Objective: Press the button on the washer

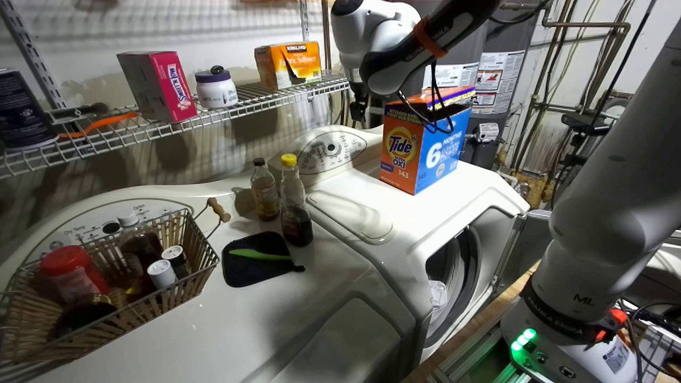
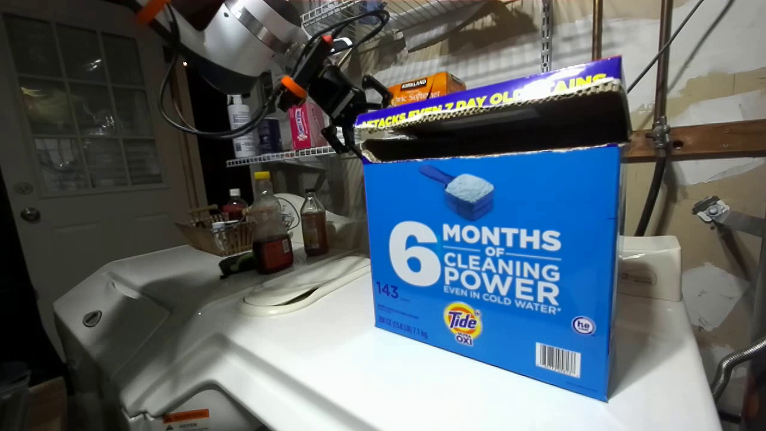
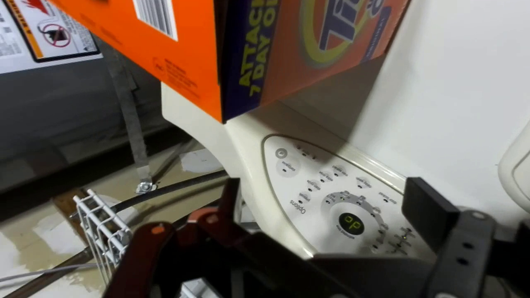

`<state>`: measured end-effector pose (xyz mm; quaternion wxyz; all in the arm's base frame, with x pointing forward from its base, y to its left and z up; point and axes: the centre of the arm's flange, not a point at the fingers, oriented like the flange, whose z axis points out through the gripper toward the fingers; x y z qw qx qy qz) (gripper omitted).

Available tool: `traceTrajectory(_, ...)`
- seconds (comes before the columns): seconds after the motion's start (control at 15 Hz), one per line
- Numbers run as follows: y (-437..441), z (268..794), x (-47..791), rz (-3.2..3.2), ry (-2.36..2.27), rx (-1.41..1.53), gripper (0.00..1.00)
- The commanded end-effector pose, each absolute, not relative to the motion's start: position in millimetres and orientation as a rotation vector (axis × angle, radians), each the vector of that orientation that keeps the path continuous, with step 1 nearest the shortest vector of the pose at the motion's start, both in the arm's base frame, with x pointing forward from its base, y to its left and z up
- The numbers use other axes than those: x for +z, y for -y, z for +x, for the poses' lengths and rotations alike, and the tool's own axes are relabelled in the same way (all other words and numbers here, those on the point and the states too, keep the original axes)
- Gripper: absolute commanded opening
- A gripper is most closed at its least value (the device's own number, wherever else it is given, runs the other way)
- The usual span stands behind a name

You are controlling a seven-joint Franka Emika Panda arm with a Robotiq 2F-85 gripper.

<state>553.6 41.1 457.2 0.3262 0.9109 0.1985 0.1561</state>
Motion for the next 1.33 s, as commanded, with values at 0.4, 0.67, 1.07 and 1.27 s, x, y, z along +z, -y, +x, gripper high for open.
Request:
traceTrajectory(0.4,-53,581,431,2.273,-0.481,0.390,1.00)
traceTrajectory(0.67,-52,582,433,2.272,-0.476,0.394,1.00)
traceTrajectory(1.07,-49,612,417,2.250,-0.468,0.351,1.00)
traceTrajectory(1.27,-41,637,393,2.252,-0.459,0.300,0.66)
